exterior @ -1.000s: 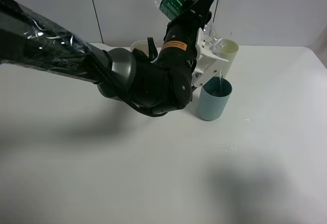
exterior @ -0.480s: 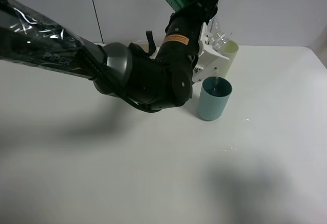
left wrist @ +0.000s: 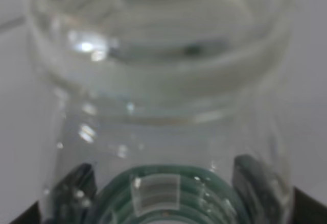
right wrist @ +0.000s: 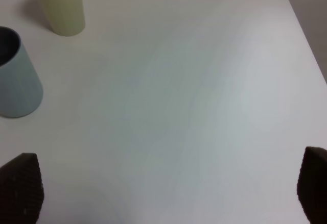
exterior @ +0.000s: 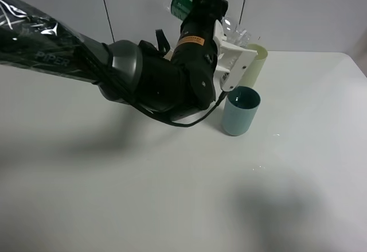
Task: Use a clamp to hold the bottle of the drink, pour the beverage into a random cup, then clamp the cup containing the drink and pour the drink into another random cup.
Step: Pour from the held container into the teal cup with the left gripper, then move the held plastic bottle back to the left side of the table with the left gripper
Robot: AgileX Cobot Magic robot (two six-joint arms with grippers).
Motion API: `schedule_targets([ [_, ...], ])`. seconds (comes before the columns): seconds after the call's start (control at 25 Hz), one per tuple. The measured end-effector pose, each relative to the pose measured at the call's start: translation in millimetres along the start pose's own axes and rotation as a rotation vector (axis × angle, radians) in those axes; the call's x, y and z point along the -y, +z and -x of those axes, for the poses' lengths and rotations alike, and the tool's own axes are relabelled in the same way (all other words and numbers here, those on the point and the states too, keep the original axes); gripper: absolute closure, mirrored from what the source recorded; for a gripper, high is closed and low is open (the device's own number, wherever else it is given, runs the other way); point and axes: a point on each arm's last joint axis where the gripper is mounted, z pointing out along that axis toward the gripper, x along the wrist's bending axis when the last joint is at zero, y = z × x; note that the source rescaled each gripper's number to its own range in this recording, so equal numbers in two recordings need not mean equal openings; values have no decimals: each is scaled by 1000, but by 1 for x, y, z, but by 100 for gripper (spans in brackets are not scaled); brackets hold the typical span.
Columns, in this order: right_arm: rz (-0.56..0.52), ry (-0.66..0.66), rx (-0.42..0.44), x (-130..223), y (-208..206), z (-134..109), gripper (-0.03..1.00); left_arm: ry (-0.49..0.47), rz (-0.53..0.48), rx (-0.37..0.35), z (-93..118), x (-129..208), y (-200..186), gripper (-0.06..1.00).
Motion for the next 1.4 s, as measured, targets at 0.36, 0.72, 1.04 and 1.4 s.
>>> schedule_targets([
  [0.36,0,0,0,0,0,0,-3,-586,8,320,9,13,5,87],
  [0.72,0,0,0,0,0,0,-3,-1168,40,511,2,71,-18,87],
  [1.04,0,0,0,0,0,0,-3,-1524,107,567,9,125,-52,87],
  [1.4,0,0,0,0,0,0,-3,-2050,143,751,30,177,-80,87],
])
